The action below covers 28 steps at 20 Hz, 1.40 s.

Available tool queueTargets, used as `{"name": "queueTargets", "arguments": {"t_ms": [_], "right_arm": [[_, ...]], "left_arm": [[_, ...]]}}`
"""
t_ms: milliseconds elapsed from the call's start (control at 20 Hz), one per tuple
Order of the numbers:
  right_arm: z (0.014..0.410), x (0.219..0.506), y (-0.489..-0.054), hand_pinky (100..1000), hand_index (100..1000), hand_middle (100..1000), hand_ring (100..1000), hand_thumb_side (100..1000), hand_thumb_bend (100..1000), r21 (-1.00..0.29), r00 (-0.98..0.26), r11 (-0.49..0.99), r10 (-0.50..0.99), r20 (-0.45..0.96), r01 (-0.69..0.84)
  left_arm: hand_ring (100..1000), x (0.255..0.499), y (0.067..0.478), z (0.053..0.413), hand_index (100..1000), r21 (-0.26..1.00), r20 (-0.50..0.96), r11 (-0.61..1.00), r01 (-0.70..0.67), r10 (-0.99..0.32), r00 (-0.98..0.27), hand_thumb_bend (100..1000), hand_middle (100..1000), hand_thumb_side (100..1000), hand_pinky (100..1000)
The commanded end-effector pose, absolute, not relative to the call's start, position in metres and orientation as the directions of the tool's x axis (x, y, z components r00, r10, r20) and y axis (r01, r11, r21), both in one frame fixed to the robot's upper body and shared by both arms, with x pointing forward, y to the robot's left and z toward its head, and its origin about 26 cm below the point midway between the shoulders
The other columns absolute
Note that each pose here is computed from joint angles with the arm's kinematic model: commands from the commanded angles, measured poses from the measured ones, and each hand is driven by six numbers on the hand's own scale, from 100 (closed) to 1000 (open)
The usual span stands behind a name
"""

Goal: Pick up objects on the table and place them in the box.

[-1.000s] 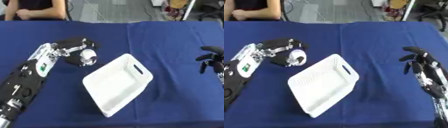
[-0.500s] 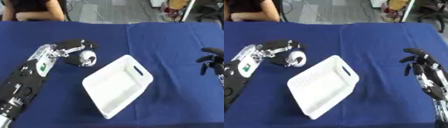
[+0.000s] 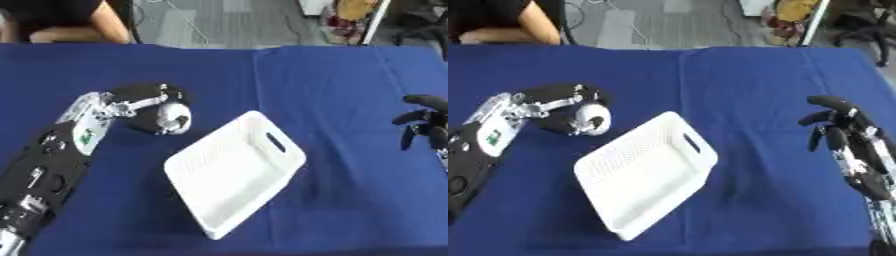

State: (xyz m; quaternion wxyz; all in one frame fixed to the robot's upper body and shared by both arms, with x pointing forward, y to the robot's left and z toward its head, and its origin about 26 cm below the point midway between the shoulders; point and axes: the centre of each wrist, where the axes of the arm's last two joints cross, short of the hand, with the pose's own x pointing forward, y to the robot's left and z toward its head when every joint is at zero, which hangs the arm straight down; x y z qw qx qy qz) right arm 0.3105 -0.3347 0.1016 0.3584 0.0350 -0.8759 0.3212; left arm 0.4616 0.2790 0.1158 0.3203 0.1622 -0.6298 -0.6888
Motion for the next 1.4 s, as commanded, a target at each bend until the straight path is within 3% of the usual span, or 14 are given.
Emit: {"name": "queueTargets", "arguments": {"t_ms": [50,400,750,1050,1250,1400], "right_arm": [[0.1113,0.3123,-0.3368,353,890,832,676,578,100,-0.632,-0.809,0.718,0.169,0.563,-0.290],[0.1117,0.3125,-0.3366,353,890,833,676,579,100,-0.633,-0.810,0.718,0.168,0.562,-0.290],[0.1116,0.3126,-0.3364,353,891,833,676,580,100,-0.633,-0.809,0.717,0.168,0.563,-0.291],[0.1115,0.3125,-0.3366,354,891,833,676,582,100,-0.633,-0.809,0.718,0.169,0.563,-0.291],[0.1113,0.3122,-0.3374,353,891,833,676,586,100,-0.632,-0.808,0.719,0.171,0.564,-0.289],[0.1111,0.3121,-0.3374,353,891,833,676,587,100,-0.631,-0.807,0.720,0.172,0.565,-0.288]], "left_arm": [[781,0.4642,0.2819,0.1246,954,0.975,0.164,-0.009,0.224,-0.651,-0.741,894,774,831,794],[774,0.4638,0.2833,0.1183,965,0.968,0.165,-0.035,0.247,-0.653,-0.740,912,805,842,756],[793,0.4622,0.2855,0.1167,1000,0.930,0.139,-0.179,0.320,-0.636,-0.759,978,878,766,735],[756,0.4608,0.2882,0.1212,1000,0.893,0.113,-0.272,0.359,-0.635,-0.764,952,903,710,617],[605,0.4589,0.2894,0.1227,1000,0.892,0.092,-0.287,0.349,-0.642,-0.761,733,857,568,442],[449,0.4583,0.2909,0.1238,956,0.903,0.086,-0.267,0.338,-0.656,-0.750,421,748,330,197]]}}
